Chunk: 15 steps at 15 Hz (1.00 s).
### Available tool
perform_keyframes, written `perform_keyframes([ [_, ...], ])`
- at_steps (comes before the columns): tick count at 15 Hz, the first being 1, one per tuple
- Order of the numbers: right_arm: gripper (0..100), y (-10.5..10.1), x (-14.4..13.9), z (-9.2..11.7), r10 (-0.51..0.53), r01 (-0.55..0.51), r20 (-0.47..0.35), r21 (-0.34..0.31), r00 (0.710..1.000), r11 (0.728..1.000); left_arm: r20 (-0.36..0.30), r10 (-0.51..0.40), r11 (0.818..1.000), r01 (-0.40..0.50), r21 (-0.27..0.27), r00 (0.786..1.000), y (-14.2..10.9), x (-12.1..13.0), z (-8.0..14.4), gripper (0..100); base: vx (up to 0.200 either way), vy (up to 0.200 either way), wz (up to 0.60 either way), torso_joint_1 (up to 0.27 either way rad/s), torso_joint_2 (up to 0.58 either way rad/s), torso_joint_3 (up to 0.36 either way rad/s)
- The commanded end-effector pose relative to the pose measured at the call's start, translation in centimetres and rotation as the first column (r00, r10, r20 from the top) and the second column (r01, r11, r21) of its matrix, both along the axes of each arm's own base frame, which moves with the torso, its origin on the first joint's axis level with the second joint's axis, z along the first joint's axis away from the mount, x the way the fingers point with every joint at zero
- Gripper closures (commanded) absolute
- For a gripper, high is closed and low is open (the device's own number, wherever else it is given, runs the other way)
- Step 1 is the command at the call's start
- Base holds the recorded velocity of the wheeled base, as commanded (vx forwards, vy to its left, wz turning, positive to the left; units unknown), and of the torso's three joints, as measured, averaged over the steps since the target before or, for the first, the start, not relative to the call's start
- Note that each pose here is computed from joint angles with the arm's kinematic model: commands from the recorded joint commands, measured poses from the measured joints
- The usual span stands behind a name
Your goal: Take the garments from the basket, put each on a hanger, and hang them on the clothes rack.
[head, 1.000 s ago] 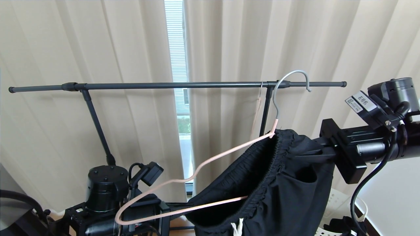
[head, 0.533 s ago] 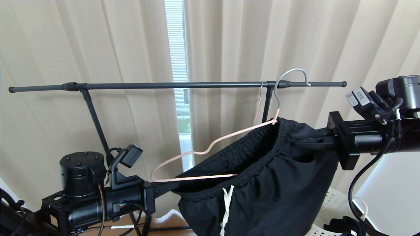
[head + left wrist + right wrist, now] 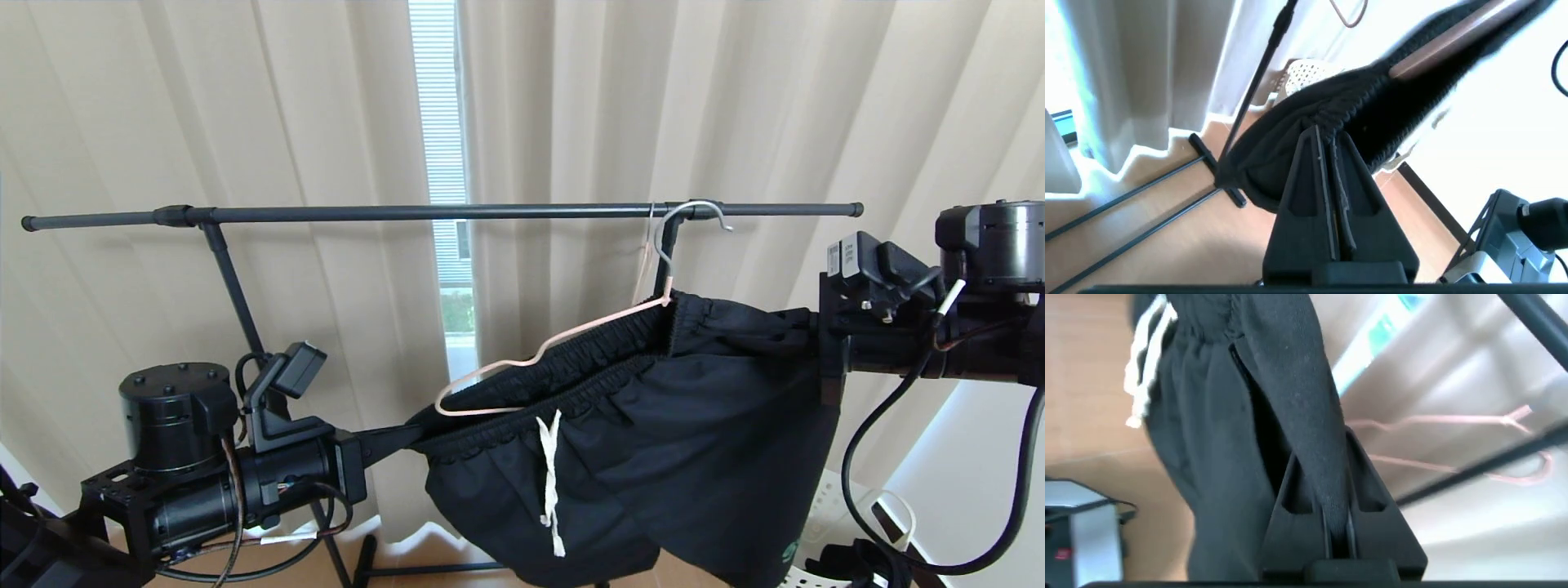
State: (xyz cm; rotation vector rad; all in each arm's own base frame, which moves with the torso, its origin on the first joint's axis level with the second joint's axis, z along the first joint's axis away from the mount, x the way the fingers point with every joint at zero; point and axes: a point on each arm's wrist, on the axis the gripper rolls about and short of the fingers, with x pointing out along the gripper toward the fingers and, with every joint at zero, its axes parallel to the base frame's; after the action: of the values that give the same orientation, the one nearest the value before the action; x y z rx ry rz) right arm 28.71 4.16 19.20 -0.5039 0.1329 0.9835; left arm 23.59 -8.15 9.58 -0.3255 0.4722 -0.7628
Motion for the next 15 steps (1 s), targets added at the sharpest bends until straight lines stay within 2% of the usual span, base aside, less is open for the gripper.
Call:
perform_keyframes([
  [1, 100, 0.2, 0.3, -1.9, -0.024, 0.024, -0.022, -0.019, 0.999, 1.000, 0.003, 0.004, 1.000, -0.004, -0.001, 1.000, 0.1, 0.1, 0.0, 100, 0.000, 0.000, 0.00, 0.000, 0.00, 0.000],
  [7, 100, 1.5, 0.1, -3.0, -0.074, 0.073, -0.001, -0.086, 0.997, 0.994, 0.017, 0.016, 1.000, -0.016, -0.003, 1.000, 0.4, 0.2, 0.3, 100, 0.000, 0.000, 0.00, 0.000, 0.00, 0.000],
  [9, 100, 2.3, -0.1, -3.4, -0.092, 0.091, -0.003, -0.115, 0.996, 0.989, 0.043, 0.015, 1.000, -0.016, 0.005, 0.999, 0.5, 0.0, 0.8, 100, 0.000, 0.000, 0.00, 0.000, 0.00, 0.000],
  [13, 100, 3.2, -0.6, -3.8, -0.092, 0.090, -0.012, -0.141, 0.996, 0.986, 0.046, 0.028, 0.999, -0.029, 0.019, 0.999, 0.5, -0.4, 2.1, 100, 0.000, 0.000, 0.00, 0.000, 0.00, 0.000],
  [14, 100, 3.8, -0.9, -3.8, -0.121, 0.118, -0.002, -0.167, 0.993, 0.979, 0.007, 0.034, 0.997, -0.034, 0.076, 0.999, 0.5, -0.4, 3.9, 100, 0.000, 0.000, 0.00, 0.000, 0.00, 0.000],
  [15, 100, 3.8, -0.9, -3.7, -0.137, 0.135, 0.003, -0.175, 0.991, 0.975, -0.012, 0.061, 0.993, -0.060, 0.106, 0.998, 0.4, -0.1, 4.6, 100, 0.000, 0.000, 0.00, 0.000, 0.00, 0.000],
])
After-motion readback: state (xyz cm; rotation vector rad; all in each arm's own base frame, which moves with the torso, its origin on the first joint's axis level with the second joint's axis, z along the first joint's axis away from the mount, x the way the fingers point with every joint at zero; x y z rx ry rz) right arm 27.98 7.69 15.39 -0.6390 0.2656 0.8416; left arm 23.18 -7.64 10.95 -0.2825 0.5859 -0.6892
